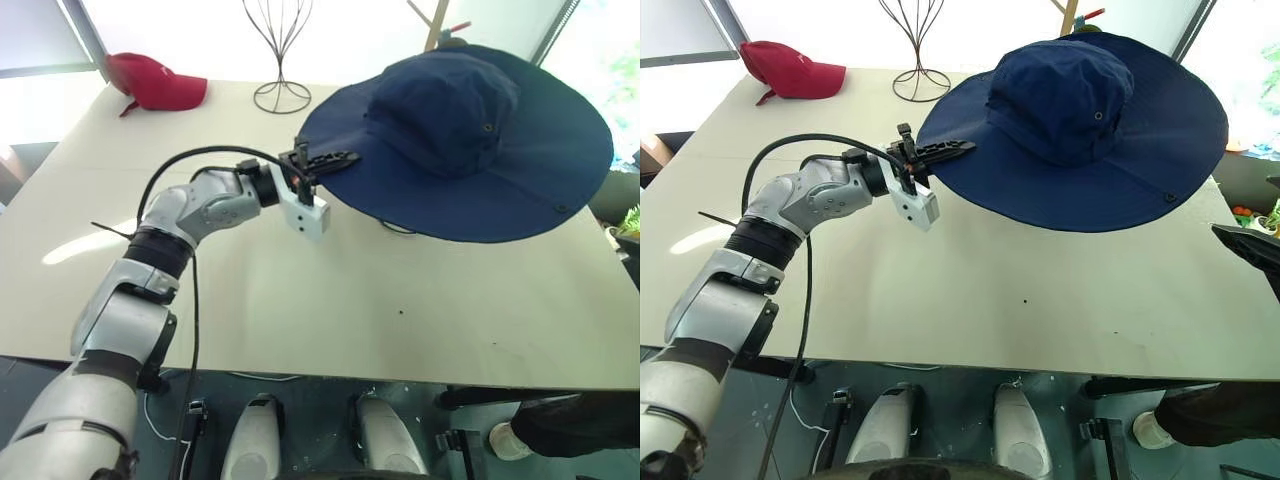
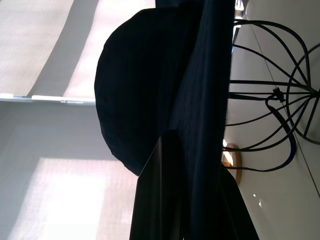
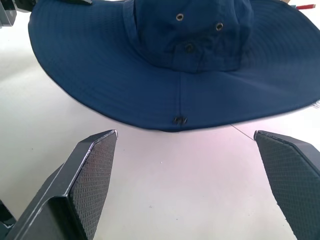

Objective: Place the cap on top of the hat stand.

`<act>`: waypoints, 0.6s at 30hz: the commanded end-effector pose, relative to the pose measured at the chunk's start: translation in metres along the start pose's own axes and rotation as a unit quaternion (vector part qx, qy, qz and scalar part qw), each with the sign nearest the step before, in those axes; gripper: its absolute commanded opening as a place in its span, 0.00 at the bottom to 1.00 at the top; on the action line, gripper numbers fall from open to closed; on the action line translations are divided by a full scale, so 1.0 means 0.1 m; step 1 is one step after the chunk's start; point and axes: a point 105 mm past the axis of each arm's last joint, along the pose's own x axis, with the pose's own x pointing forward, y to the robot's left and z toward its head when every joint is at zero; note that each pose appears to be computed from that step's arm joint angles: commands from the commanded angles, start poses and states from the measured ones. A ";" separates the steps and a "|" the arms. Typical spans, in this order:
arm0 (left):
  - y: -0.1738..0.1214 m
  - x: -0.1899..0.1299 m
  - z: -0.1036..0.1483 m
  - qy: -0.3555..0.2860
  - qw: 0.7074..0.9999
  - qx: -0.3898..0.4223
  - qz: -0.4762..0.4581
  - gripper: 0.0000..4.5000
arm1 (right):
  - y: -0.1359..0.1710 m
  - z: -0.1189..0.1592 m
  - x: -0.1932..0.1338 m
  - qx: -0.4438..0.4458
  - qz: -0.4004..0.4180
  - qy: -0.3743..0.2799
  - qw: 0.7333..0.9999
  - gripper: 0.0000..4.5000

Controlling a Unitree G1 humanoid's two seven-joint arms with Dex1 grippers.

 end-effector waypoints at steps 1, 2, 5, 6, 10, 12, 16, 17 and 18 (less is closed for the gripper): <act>0.26 0.10 0.01 -0.015 0.999 0.039 0.028 0.01 | -0.05 0.09 -0.06 -0.015 -0.020 -0.023 0.999 1.00; 0.30 0.12 0.00 -0.016 0.998 0.044 0.032 0.01 | -0.05 0.09 -0.06 -0.015 -0.021 -0.024 0.999 1.00; 0.41 0.21 0.00 -0.025 0.997 0.066 0.038 0.01 | -0.06 0.09 -0.05 -0.013 -0.022 -0.028 0.999 1.00; 0.42 0.22 0.01 -0.030 0.996 0.073 0.036 0.01 | -0.06 0.08 -0.04 -0.013 -0.022 -0.029 0.999 1.00; 0.37 0.21 0.04 -0.051 0.994 0.099 0.013 0.01 | -0.06 0.08 -0.04 -0.013 -0.023 -0.031 0.999 1.00; 0.33 0.19 0.02 -0.053 0.993 0.103 0.003 0.01 | -0.06 0.07 -0.04 -0.013 -0.023 -0.031 0.999 1.00; 0.29 0.15 -0.02 -0.054 0.994 0.099 -0.012 0.01 | -0.05 0.06 -0.05 -0.012 -0.024 -0.030 0.999 1.00; 0.29 0.15 -0.02 -0.054 0.994 0.098 -0.013 0.07 | -0.05 0.05 -0.06 -0.012 -0.025 -0.030 0.999 1.00; 0.29 0.14 -0.03 -0.053 0.994 0.094 -0.014 0.14 | -0.05 0.05 -0.06 -0.012 -0.026 -0.030 0.999 1.00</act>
